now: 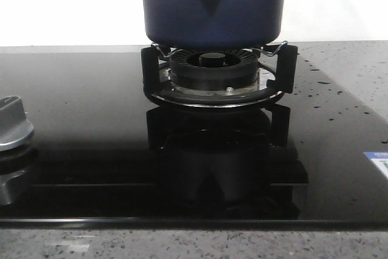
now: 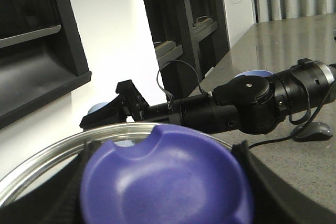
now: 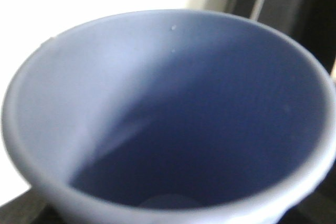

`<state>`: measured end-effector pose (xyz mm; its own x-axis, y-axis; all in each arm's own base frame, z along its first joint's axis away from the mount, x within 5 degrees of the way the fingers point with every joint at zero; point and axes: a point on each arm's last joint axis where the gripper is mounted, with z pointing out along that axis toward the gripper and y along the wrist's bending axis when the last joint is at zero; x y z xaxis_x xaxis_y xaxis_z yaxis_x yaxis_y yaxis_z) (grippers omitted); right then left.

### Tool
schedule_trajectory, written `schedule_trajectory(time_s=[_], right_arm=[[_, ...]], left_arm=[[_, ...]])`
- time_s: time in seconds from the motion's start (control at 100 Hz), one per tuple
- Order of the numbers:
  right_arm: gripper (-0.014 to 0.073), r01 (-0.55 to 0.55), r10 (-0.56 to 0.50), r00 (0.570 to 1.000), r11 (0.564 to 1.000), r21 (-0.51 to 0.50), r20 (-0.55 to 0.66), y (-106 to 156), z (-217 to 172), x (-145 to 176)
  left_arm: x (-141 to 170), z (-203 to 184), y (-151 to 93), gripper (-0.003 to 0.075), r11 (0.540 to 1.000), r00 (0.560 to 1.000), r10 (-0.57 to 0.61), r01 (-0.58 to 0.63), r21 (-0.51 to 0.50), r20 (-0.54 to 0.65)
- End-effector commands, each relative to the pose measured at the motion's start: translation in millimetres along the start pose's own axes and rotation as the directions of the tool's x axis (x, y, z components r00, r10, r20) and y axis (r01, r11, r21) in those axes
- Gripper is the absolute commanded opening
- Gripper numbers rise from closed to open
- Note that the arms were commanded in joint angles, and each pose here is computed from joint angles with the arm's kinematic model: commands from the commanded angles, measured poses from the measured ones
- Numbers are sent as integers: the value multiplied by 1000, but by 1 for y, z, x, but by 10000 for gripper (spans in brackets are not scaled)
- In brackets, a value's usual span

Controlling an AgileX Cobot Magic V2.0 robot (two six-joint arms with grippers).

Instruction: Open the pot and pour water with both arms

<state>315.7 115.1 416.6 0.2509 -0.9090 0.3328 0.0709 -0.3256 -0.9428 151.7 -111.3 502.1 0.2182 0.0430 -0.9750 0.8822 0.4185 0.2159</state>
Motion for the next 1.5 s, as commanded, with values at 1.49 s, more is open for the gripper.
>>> schedule_trajectory(time_s=[1.49], right_arm=[[167, -948, 904, -295, -234, 218, -310, 190, -127, 61]], left_arm=[[22, 29, 36, 209, 988, 988, -154, 155, -23, 13]])
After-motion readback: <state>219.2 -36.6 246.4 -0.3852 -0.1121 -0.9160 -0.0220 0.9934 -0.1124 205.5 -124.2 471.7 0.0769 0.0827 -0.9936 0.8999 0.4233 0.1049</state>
